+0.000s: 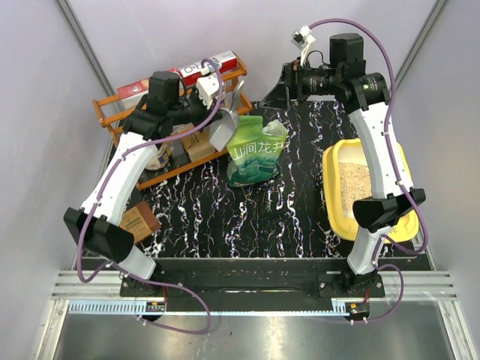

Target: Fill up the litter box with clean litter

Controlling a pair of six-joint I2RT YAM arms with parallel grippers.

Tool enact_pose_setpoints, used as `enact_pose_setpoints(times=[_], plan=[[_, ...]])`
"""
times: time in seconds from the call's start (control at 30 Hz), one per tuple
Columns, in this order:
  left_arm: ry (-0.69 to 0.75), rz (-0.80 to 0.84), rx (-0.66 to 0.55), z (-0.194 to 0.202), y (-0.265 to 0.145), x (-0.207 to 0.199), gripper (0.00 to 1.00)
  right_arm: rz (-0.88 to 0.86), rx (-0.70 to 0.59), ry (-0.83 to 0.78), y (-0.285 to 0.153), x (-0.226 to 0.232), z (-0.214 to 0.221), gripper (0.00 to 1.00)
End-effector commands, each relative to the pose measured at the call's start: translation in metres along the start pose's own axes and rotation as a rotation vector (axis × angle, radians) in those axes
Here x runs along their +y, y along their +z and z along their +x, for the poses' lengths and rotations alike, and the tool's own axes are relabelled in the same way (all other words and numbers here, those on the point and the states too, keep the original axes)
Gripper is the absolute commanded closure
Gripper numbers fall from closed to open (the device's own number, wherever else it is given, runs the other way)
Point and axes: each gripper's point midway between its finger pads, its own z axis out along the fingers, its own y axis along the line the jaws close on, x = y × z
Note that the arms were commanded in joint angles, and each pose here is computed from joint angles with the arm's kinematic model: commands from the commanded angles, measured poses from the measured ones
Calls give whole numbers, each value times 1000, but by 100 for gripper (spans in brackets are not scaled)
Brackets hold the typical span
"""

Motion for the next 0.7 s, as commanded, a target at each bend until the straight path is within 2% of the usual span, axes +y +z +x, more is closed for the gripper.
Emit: enact_pose_setpoints(times=[0.0, 0.13, 0.33, 0.5, 0.67], plan=[[105, -12, -48, -29, 20, 15, 100, -22, -60, 49, -4, 11, -16, 15], [145, -28, -76, -50, 34, 15, 100, 15, -107, 74, 2, 1, -30, 18], [181, -64, -46, -52, 47, 7, 100, 41, -127, 38, 11, -6, -38, 21], [162, -123, -45, -55, 43, 12, 100, 160, -93, 75, 24, -25, -23, 27], [160, -147, -54, -59, 39, 15, 100, 194, -58, 107, 32, -30, -9, 37]])
